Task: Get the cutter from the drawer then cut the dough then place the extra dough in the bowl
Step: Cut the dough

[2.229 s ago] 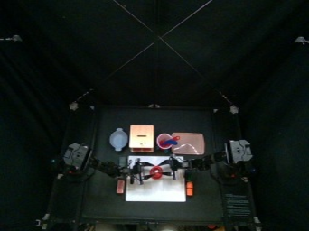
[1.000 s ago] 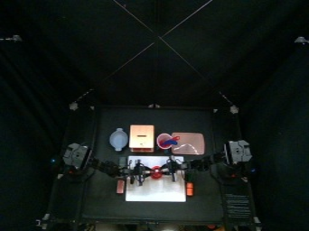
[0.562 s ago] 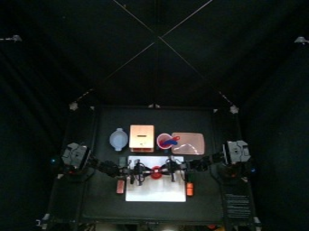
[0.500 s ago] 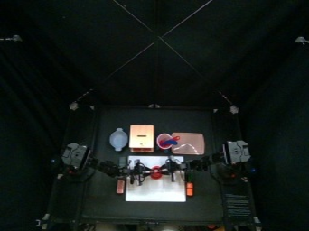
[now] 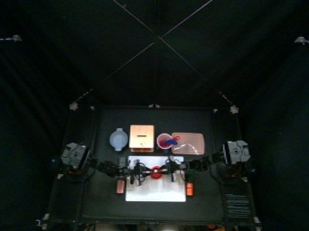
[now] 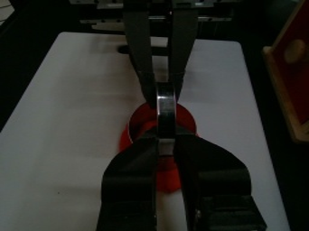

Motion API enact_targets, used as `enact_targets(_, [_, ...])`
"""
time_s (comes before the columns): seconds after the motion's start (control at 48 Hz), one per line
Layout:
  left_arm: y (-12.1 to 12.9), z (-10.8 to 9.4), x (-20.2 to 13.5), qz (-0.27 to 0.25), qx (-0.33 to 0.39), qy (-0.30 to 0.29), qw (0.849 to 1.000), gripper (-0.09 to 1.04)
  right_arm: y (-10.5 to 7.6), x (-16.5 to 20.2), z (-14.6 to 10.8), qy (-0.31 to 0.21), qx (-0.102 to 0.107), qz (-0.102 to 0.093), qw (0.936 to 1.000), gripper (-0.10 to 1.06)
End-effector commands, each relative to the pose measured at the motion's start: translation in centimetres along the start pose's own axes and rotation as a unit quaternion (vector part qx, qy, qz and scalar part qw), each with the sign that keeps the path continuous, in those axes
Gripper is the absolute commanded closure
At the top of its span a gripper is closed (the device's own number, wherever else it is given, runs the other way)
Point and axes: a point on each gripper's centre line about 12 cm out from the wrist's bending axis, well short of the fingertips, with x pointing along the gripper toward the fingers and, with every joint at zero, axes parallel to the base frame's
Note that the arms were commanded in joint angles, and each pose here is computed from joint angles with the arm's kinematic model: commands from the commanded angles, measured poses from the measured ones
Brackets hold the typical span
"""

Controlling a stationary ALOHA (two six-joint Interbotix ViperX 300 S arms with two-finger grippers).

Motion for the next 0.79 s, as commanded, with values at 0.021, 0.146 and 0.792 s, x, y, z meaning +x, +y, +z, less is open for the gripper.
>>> enact_targets(0.021, [-0.1,-1.5,0.2,-0.001,-0.001,0.032,0.999,0.43,0.0,0.0,-0.2,0.004,0.007,-0.004,1.0000,0.52])
enact_targets(0.146, [-0.2,-2.5,0.6,0.003,-0.008,0.045,0.999,0.43,0.0,0.3,-1.4,0.022,0.019,-0.012,0.9995,0.52])
enact_targets(0.792, [-1.3,-5.9,1.1,0.003,-0.035,0.108,0.994,0.43,0.5,0.8,-4.4,0.064,0.050,-0.036,0.9961,0.52])
